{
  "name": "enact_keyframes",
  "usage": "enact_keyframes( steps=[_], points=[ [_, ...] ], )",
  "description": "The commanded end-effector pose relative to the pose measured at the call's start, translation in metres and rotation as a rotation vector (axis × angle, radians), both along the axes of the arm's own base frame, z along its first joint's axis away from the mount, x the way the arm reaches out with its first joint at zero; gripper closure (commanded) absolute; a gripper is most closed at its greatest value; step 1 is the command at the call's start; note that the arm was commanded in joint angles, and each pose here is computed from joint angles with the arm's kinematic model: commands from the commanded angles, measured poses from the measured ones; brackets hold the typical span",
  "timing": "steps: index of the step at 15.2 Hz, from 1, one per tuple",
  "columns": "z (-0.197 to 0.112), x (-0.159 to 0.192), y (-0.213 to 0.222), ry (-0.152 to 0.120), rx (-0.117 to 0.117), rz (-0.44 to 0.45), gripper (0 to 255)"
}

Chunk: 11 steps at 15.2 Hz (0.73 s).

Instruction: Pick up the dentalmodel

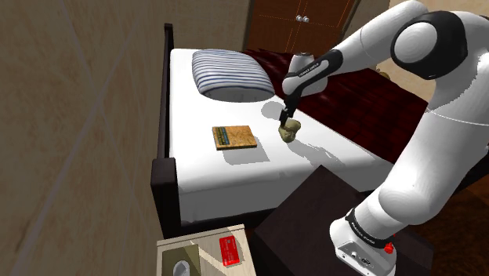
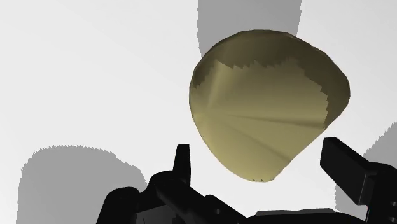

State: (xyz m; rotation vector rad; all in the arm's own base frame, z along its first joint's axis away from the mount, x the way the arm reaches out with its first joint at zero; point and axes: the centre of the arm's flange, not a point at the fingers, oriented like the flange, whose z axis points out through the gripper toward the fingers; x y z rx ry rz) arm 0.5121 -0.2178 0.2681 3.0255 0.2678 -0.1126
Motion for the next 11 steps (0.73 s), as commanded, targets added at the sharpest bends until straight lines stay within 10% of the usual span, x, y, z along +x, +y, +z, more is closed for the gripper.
enact_keyframes(
  steps=[1, 5, 6, 11],
  points=[
    [-0.012, 0.0, -0.001, 0.0, 0.0, 0.001, 0],
    [-0.025, 0.0, -0.001, 0.0, 0.0, 0.001, 0],
    [-0.025, 0.0, -0.001, 0.0, 0.0, 0.001, 255],
    [-0.025, 0.0, 0.0, 0.0, 0.0, 0.001, 255]
  ],
)
